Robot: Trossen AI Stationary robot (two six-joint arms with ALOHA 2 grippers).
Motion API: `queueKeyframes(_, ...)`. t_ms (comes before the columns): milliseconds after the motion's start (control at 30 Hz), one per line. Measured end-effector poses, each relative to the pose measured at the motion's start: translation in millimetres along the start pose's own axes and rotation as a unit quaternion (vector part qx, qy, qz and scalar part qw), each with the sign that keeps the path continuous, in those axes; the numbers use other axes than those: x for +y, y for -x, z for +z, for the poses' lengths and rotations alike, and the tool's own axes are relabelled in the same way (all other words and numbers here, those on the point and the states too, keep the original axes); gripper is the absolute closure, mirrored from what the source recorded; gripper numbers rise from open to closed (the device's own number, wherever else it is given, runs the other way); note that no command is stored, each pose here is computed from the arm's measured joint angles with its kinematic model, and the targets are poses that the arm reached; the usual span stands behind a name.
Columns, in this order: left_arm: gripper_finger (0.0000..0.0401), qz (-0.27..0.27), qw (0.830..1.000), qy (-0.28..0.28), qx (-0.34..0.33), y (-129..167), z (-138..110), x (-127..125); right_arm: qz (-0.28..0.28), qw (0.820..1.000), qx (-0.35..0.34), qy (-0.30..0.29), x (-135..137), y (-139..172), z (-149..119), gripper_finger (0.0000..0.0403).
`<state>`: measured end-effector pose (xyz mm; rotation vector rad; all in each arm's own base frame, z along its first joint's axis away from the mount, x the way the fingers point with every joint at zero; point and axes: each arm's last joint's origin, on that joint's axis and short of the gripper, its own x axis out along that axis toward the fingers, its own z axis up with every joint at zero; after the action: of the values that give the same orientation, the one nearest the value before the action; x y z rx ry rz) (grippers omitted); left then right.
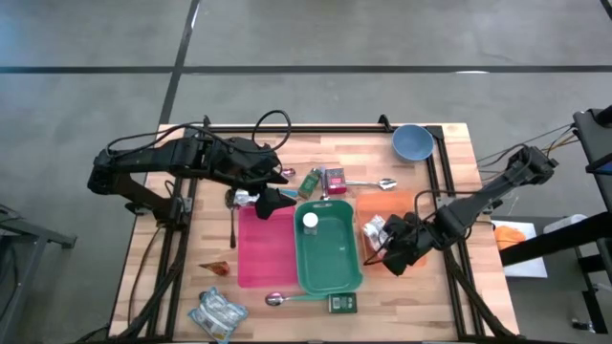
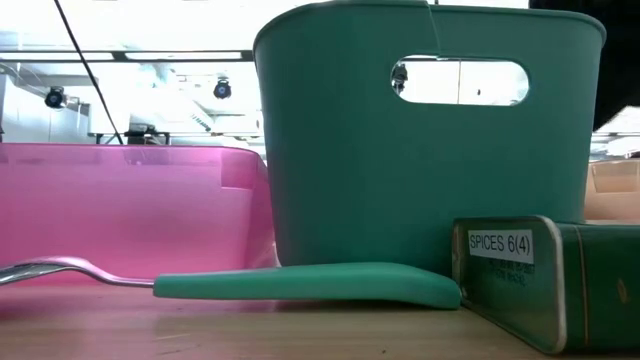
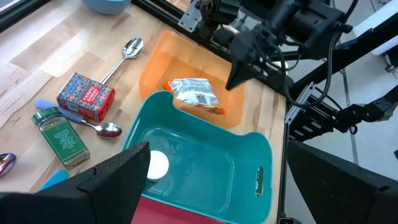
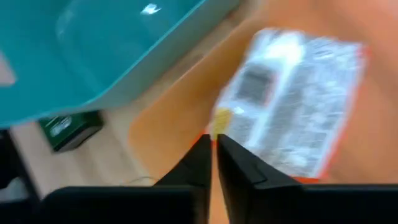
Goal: Pick & Place Food Item
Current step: Put the orange noodle pack into the orange bin
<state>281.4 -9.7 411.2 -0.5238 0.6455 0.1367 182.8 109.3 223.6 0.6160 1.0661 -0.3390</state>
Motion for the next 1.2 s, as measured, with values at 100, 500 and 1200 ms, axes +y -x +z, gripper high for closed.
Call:
queueKeyframes(100, 0.0021, 0.0, 1.0, 0.0, 0.0, 0, 0, 0, 0.033, 0.999, -0.004, 0.005, 0, -10, -3, 0.0327)
queueKeyframes(500, 0.0021, 0.0, 1.0, 0.0, 0.0, 0, 0, 0, -0.01, 0.982, -0.067, 0.176, -2, -21, -1, 0.0152)
queueKeyframes(1200, 0.0021, 0.01, 1.0, 0.0, 0.016, 0, -3, 2, -0.204, 0.928, 0.034, 0.31, 22, -80, -3, 0.0141)
